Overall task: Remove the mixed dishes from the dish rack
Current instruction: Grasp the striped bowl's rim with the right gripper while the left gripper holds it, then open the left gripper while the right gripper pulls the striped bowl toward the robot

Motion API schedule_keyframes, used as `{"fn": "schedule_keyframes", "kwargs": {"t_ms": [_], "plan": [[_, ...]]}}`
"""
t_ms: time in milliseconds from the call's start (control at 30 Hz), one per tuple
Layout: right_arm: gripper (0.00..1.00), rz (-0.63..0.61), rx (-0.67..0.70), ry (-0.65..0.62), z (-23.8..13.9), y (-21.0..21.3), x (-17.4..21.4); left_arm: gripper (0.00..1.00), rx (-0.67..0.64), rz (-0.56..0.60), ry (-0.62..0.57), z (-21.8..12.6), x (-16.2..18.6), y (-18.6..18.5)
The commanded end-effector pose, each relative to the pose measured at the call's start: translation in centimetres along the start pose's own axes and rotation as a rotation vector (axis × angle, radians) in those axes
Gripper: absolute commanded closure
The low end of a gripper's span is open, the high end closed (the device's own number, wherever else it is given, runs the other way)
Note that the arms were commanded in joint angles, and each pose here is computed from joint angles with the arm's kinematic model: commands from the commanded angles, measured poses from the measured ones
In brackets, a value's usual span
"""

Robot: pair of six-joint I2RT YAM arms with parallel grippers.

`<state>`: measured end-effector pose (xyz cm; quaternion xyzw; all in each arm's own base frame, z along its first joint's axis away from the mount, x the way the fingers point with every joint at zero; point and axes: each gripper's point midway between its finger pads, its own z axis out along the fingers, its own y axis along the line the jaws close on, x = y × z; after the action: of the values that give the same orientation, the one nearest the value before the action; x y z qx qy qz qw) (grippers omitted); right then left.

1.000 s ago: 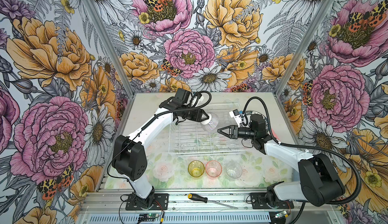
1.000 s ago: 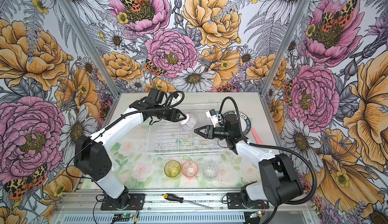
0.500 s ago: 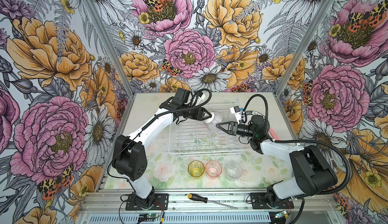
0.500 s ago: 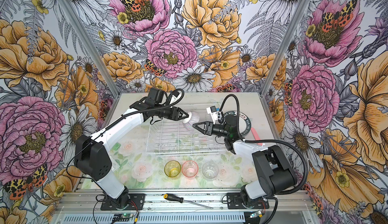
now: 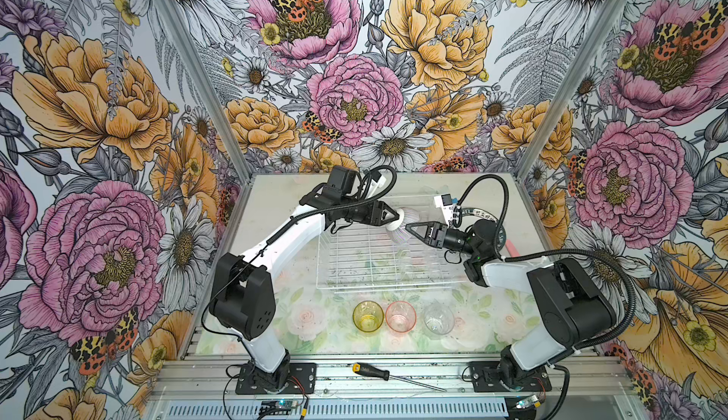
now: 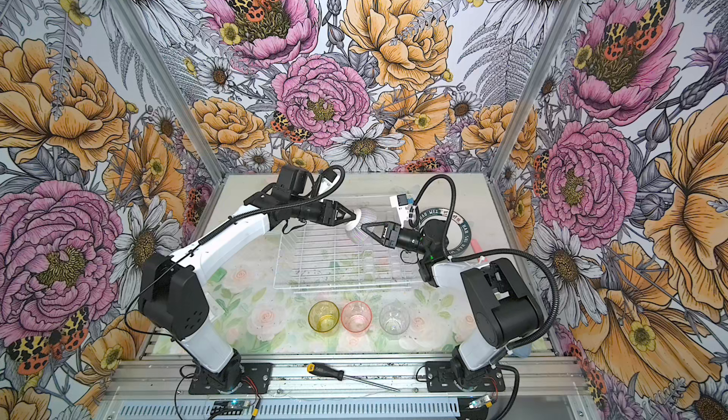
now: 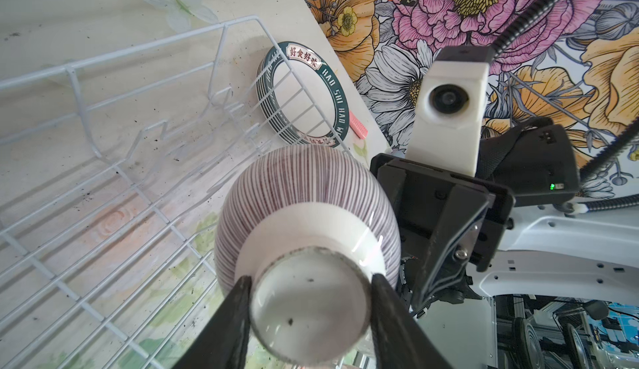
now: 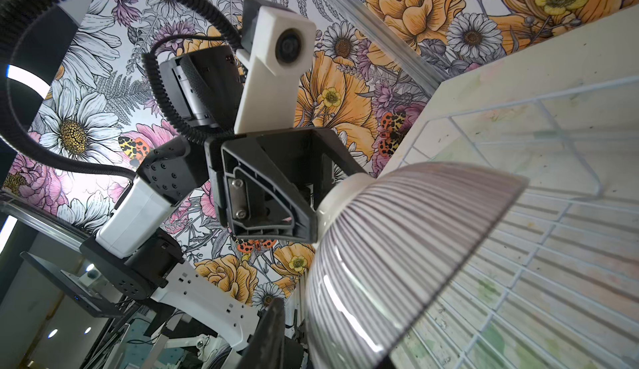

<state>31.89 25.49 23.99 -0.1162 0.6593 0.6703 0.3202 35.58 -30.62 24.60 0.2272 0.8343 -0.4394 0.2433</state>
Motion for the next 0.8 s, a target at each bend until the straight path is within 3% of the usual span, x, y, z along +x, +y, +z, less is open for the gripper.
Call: {"fn": "schedule_keyframes", "kwargs": {"t_ms": [0,300,533,767], "plan": [[0.7,-0.073,-0.058,-0.032,0.5,1.8,-1.2,0.68,0.053,0.054,-0.069,-1.5,-1.8,-2.1],[0.81,-0.069,-0.089,-0.044,1.0,2.3,-2.0,0.68,0.062,0.056,-0.065,-1.2,-1.7,-2.3],[1.0,-0.065,-0.113,-0.044,1.6,2.5,-2.3,0.68,0.066,0.058,-0.064,-1.2,-1.5,-2.5],[1.0,-0.073,-0.124,-0.041,1.7,2.8,-2.4,0.67,0.054,0.056,-0.07,-1.6,-1.5,-2.3]]}}
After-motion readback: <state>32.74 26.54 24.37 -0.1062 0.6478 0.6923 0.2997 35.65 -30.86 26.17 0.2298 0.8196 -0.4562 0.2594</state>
